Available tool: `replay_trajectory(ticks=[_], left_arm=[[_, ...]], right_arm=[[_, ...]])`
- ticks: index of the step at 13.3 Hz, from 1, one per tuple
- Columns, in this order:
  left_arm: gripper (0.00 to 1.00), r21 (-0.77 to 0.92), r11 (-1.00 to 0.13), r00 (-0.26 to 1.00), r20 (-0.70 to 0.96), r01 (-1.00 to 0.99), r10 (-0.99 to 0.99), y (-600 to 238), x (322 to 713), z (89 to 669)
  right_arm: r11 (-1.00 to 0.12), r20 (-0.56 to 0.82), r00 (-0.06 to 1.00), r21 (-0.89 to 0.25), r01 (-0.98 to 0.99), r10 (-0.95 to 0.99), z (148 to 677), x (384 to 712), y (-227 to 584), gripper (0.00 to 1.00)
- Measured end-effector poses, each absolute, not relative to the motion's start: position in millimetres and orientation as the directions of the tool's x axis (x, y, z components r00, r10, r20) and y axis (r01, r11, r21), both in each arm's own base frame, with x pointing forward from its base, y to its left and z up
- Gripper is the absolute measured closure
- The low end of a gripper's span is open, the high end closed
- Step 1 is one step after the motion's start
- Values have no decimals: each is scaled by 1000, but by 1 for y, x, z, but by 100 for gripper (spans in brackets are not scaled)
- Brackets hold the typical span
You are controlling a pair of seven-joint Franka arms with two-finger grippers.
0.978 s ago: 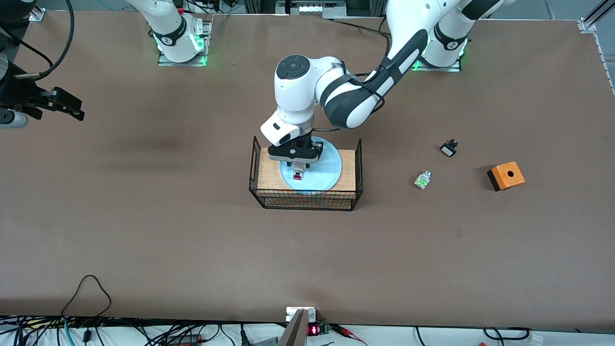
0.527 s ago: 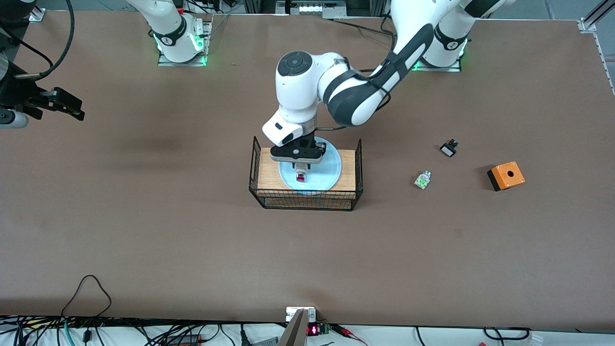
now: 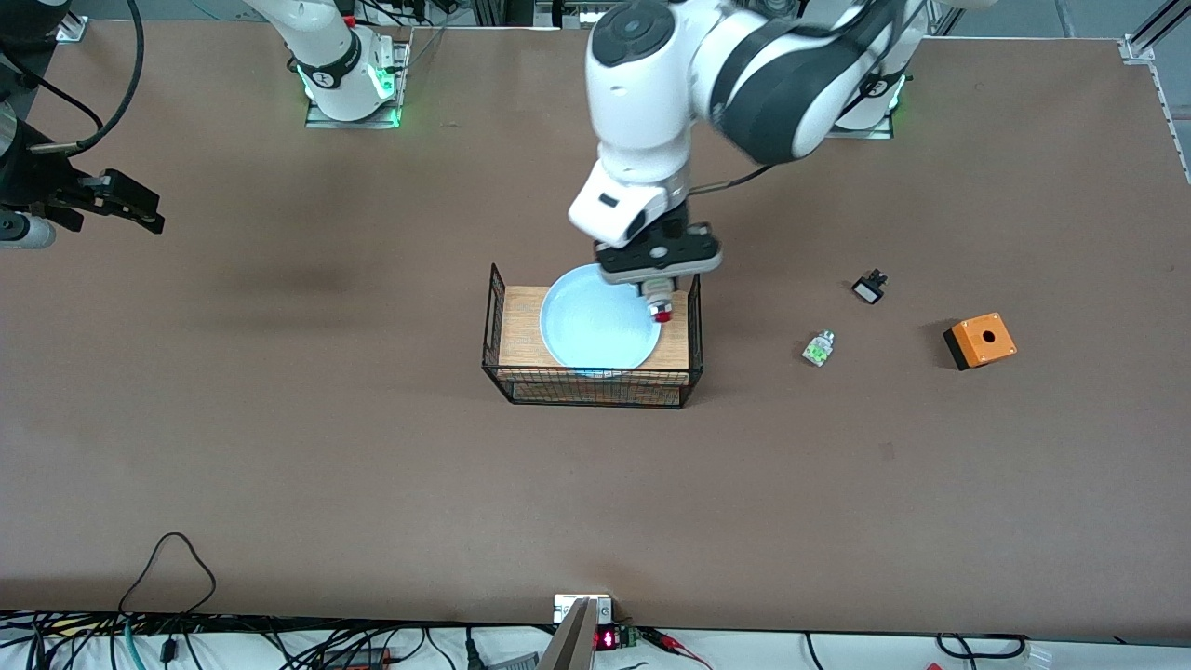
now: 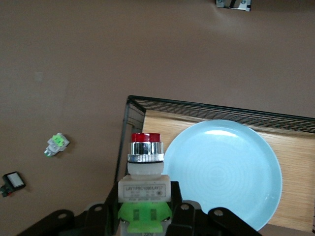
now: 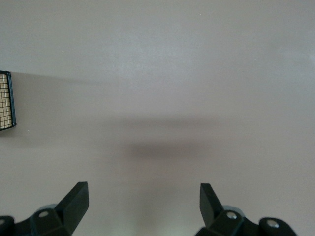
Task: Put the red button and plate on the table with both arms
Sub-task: 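Lift the button with the left gripper while the right gripper reaches the plate, then lower the button near the orange box while the right gripper lowers to the plate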
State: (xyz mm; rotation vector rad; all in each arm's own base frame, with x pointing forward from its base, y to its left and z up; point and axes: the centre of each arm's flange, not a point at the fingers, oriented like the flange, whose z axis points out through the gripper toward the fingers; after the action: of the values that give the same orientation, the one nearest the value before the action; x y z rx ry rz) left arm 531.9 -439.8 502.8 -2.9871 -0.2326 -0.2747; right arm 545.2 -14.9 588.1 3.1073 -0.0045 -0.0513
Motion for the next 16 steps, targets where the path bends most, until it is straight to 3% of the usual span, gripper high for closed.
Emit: replay_trajectory(ticks=[4,9,16], left_arm=[[59,-173,-977,986,138,121,97,-373,571,511],[59,-178,-984,996,83,-6,-21,-260,632,521],[59,-145,-968,978,-2,-205,-207,-140,679,495]], right_arm=[[-991,-38,991,-30,-127,-126,588,545,28,0],[-939,-53,938,-25,-343,-341,584,528,174,0],[-753,-60,754,-48,-657,-654,533,534,353,0]])
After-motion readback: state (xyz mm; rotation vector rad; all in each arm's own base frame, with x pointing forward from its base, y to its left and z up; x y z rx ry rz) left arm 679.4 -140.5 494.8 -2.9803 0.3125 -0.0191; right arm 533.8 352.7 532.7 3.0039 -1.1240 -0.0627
